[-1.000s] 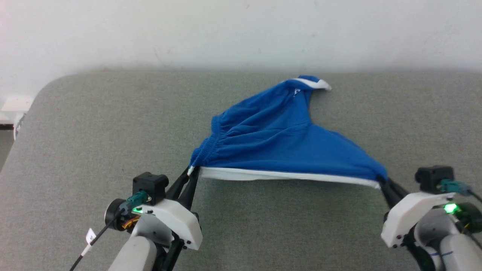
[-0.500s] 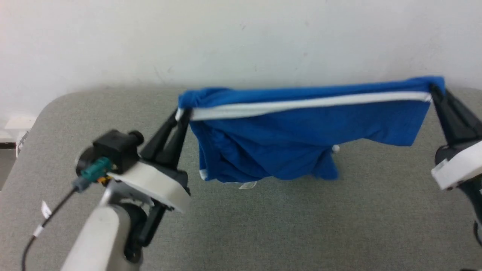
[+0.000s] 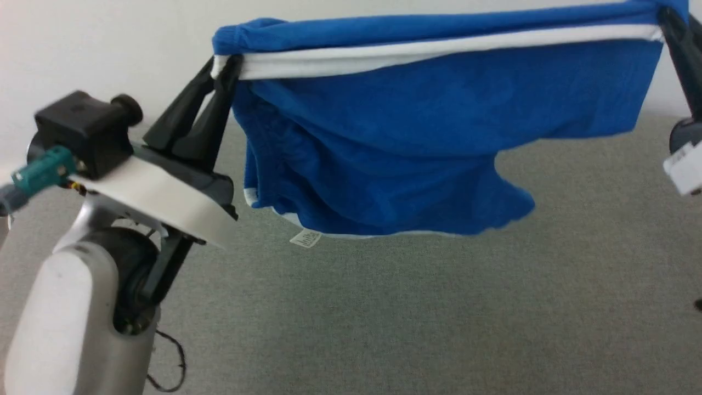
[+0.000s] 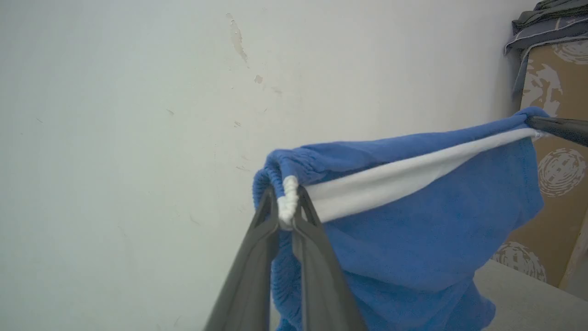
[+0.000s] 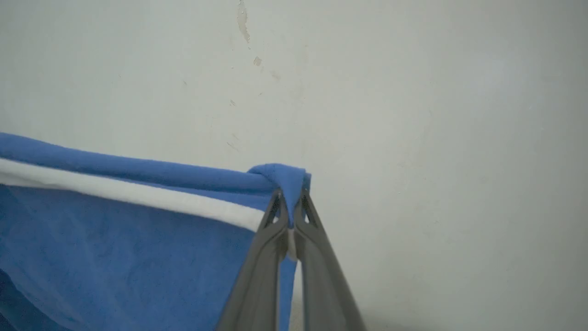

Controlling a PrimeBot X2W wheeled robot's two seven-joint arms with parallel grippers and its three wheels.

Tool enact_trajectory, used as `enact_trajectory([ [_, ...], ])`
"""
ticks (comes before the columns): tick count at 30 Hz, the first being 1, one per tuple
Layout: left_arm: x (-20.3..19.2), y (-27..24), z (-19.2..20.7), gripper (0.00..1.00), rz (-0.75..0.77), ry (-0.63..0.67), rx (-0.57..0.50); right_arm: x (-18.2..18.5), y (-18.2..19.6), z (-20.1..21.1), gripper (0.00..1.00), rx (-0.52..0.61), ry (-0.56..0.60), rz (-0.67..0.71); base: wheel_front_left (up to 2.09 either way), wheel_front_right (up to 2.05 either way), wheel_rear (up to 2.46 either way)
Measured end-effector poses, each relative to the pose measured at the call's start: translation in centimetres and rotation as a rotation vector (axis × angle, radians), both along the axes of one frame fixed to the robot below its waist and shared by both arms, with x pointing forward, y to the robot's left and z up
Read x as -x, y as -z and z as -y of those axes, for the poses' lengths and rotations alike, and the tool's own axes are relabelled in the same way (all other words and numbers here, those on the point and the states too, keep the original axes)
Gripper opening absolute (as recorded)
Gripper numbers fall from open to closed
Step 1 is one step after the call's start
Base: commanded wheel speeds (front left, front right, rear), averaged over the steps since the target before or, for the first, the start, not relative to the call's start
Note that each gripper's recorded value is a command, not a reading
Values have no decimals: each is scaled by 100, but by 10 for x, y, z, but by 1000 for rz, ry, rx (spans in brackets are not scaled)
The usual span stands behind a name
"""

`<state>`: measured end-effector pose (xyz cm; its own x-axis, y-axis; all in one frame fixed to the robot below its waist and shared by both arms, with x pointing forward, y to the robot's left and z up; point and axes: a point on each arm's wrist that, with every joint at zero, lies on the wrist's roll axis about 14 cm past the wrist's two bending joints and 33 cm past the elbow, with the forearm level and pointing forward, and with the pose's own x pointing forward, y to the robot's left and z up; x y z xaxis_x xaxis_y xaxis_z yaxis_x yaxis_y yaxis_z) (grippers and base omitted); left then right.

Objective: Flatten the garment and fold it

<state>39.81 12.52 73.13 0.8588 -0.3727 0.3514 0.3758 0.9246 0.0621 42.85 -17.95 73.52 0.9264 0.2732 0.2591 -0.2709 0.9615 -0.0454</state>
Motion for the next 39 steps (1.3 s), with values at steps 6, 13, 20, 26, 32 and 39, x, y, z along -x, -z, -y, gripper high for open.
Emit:
enact_trajectory([
  [6, -45, 22, -4, 0, -116, 5, -66, -41, -5, -4, 0, 87, 2, -24, 0, 0, 0],
  [13, -122, 49, -3, 0, -203, -4, -118, -113, -7, -7, 0, 83, 8, -30, 0, 0, 0],
  [20, -203, 51, -10, 0, -172, -59, -96, -183, 4, -12, 0, 20, 30, -11, 0, 0, 0],
  [26, -246, 65, -12, 0, -111, -94, -96, -224, 30, -14, 0, -7, 50, 3, 0, 0, 0],
  [32, -260, 128, -2, 0, -202, -77, -114, -243, 93, -21, 0, -8, 48, -107, 0, 0, 0],
  [39, -224, 225, 7, 0, -407, -44, -170, -225, 183, -34, 0, 41, 18, -321, 0, 0, 0],
])
